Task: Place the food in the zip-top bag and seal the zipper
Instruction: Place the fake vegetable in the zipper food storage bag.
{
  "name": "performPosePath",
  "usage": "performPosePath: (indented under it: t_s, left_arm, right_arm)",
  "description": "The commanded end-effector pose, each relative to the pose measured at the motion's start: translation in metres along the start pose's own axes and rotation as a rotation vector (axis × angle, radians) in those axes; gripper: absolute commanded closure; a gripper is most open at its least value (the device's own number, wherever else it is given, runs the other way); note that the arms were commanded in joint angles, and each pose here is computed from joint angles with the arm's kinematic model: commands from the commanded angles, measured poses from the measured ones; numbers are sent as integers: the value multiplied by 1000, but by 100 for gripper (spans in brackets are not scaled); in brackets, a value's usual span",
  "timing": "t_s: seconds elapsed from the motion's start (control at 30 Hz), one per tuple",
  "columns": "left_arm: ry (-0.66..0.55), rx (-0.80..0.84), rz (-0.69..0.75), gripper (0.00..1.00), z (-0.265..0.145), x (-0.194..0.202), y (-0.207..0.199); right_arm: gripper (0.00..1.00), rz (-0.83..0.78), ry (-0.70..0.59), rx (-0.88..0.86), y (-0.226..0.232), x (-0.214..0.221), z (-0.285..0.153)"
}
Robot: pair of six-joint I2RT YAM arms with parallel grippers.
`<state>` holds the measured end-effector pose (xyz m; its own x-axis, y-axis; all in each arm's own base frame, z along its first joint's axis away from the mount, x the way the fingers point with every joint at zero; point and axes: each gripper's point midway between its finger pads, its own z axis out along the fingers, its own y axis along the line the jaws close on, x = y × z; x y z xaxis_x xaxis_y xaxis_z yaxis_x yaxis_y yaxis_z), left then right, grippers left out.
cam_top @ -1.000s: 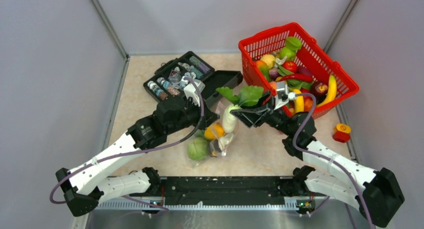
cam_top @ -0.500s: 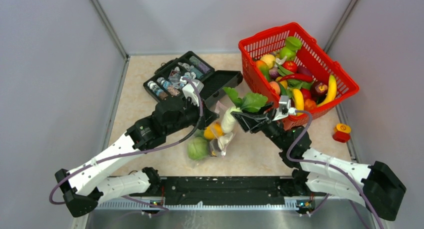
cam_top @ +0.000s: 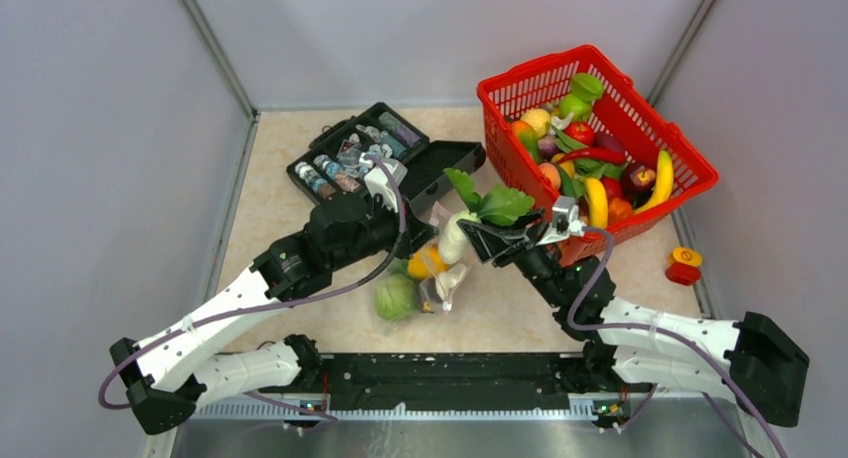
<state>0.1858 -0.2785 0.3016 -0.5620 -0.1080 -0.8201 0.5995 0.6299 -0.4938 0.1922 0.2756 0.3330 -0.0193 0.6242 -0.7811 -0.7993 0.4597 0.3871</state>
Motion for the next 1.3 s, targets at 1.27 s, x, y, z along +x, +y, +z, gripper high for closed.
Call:
performPosePath:
  t_s: [1.27]
  left_arm:
    - [-95,223,-34,100,6,-42,-55]
  right_arm:
    - [100,-33,-51,-78,31,-47,-9]
